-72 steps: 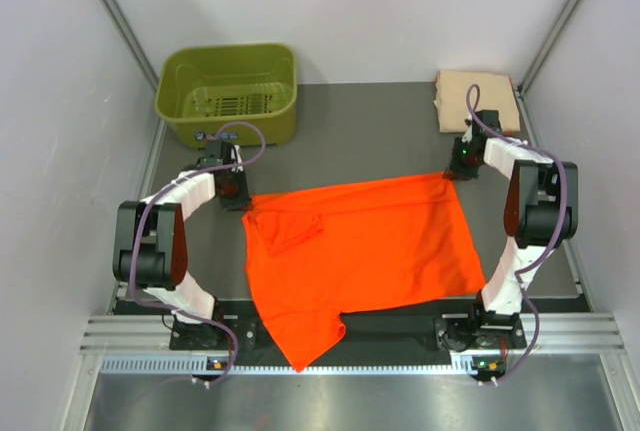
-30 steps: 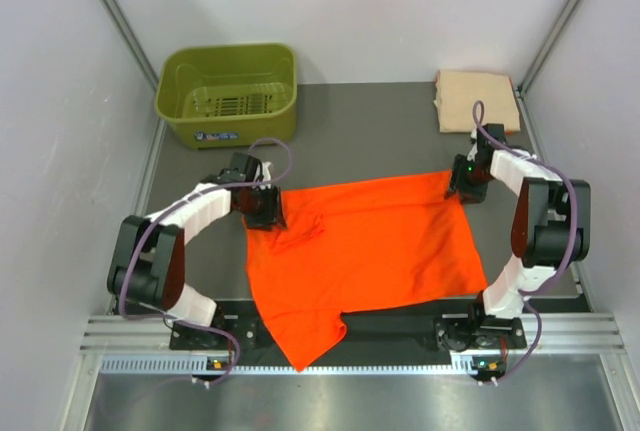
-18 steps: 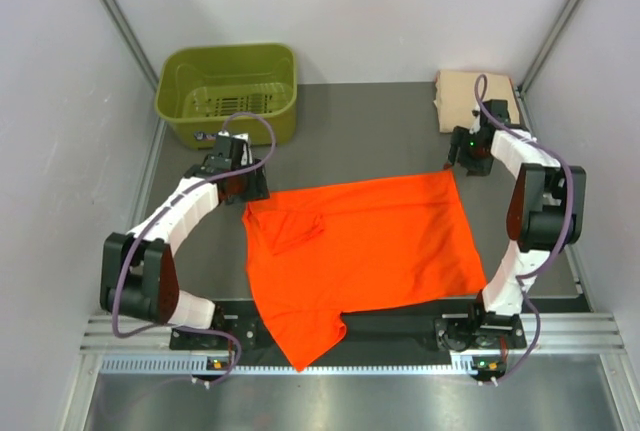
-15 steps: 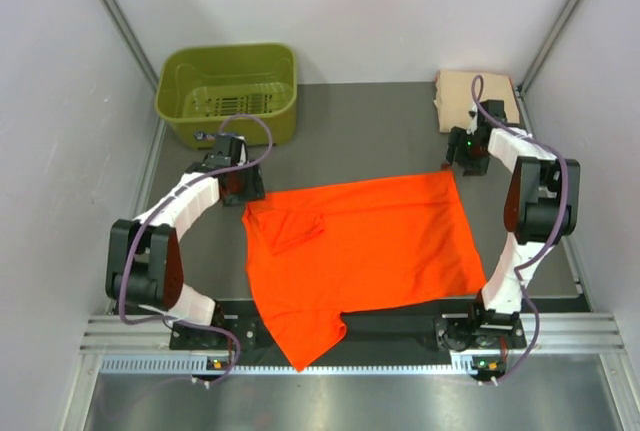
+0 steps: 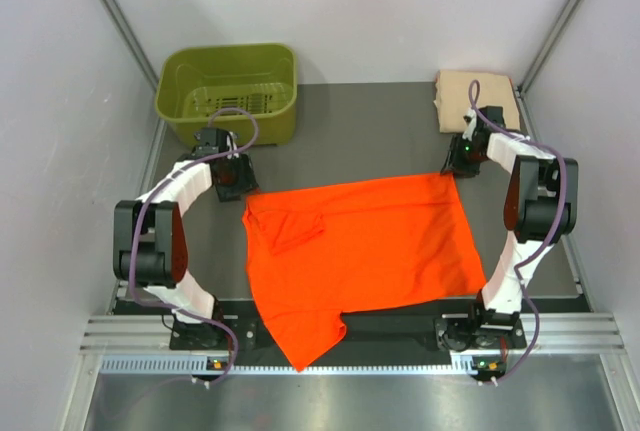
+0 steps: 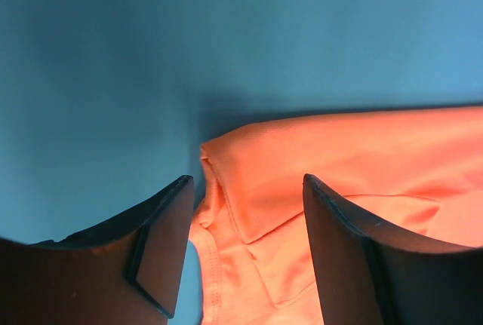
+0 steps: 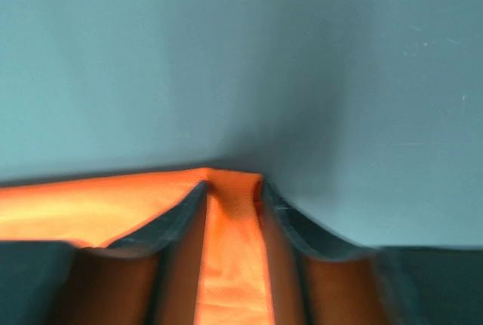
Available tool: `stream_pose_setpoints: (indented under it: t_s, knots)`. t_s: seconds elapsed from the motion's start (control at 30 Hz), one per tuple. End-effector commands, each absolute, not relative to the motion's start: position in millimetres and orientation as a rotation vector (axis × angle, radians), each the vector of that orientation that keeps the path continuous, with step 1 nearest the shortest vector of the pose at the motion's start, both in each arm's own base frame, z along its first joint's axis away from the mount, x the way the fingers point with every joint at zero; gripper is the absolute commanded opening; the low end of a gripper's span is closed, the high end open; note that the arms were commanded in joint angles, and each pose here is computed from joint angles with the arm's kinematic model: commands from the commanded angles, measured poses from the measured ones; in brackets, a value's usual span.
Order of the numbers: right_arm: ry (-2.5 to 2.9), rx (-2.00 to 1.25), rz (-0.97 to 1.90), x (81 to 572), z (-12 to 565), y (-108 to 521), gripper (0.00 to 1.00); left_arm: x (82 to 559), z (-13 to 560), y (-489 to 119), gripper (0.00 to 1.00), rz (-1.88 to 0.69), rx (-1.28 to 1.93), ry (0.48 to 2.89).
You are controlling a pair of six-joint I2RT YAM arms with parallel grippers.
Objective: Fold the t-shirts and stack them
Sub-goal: Fold the tshirt
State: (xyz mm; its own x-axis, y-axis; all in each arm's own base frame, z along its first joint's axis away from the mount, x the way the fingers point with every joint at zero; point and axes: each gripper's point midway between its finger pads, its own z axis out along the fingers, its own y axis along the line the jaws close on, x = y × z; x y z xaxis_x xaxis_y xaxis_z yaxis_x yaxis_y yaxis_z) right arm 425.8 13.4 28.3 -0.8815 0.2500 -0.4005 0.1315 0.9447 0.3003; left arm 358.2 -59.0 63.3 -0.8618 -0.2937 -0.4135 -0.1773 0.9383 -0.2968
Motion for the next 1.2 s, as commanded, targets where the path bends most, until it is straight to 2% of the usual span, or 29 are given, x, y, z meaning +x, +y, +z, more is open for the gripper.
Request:
stream_pose_setpoints:
  t_s: [0.0, 0.13, 0.23, 0.33, 0.77, 0.97, 1.03, 1.1, 1.13, 1.17]
  knots:
    - [2.642, 0.27, 0.378, 425, 30, 8, 0.3, 365, 63, -67, 0.64, -0.421, -0.319, 2.625]
    - [2.63, 0.271, 0.398, 428, 33, 10, 0.25, 367, 63, -65, 0.65, -0.436, -0.331, 2.619]
    - [2.63, 0.282, 0.4, 429, 31, 9, 0.16, 367, 62, -66, 0.66, -0.463, -0.33, 2.617]
    - [2.63, 0.281, 0.393, 430, 32, 8, 0.11, 365, 56, -67, 0.67, -0.49, -0.329, 2.633]
    - [2.637, 0.287, 0.386, 431, 30, 7, 0.09, 353, 37, -57, 0.67, -0.406, -0.333, 2.71]
    - [2.622, 0.305, 0.382, 434, 31, 6, 0.0, 368, 33, -70, 0.51, -0.507, -0.344, 2.65]
    - [2.609, 0.315, 0.384, 436, 33, 6, 0.0, 373, 35, -68, 0.41, -0.497, -0.34, 2.63]
    - [2.582, 0.336, 0.394, 442, 37, 7, 0.0, 376, 36, -65, 0.25, -0.476, -0.318, 2.619]
    - [2.571, 0.343, 0.396, 443, 39, 7, 0.0, 379, 41, -64, 0.07, -0.466, -0.307, 2.596]
    - [2.556, 0.347, 0.4, 446, 42, 8, 0.0, 382, 44, -62, 0.0, -0.452, -0.296, 2.582]
